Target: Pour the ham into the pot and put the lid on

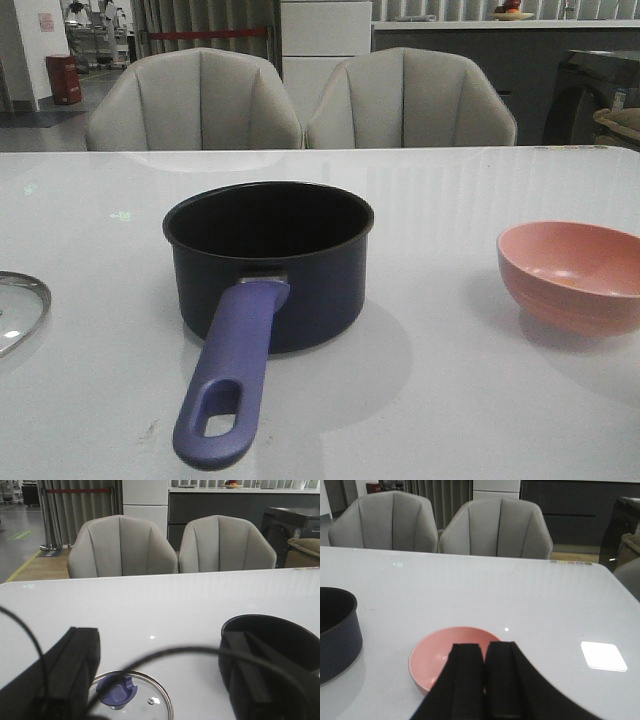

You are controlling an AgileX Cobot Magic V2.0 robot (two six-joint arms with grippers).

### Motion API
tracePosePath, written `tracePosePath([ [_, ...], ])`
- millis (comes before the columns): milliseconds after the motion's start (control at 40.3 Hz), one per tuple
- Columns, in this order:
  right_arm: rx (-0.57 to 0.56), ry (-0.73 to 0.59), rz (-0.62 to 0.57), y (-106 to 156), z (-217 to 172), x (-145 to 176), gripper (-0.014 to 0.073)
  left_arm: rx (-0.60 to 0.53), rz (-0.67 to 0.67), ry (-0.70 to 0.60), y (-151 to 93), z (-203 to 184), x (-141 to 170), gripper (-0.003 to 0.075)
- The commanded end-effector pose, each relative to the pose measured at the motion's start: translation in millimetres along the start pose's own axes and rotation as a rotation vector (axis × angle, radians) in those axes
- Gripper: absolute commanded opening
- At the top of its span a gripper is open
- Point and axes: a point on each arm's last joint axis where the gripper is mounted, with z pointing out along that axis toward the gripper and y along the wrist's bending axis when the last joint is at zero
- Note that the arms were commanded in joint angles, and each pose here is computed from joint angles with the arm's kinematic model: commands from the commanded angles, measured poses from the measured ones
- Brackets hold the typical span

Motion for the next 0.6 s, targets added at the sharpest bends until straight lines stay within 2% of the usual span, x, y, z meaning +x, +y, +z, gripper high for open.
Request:
tracePosePath([
  [0, 0.002, -0.039, 0.004, 0.3, 6.6, -23.5, 0.0142, 0.007, -0.005, -0.098, -0.5, -1.8, -15.5, 0.0533],
  [149, 0.003, 0.013, 0.004, 0.3, 10.8, -21.7, 0.0142, 0.007, -0.005, -0.098, -0.5, -1.8, -15.5, 0.0533],
  [347, 0.003, -0.001, 0.006, 0.3, 10.8, -23.0, 0.0142, 0.007, -0.005, -0.098, -0.5, -1.8, -15.5, 0.0533],
  [571, 0.000, 0.013, 0.060, 0.6, 10.8, -21.9, 0.0158, 0.007, -0.005, -0.098, -0.5, -1.8, -15.5, 0.0533],
])
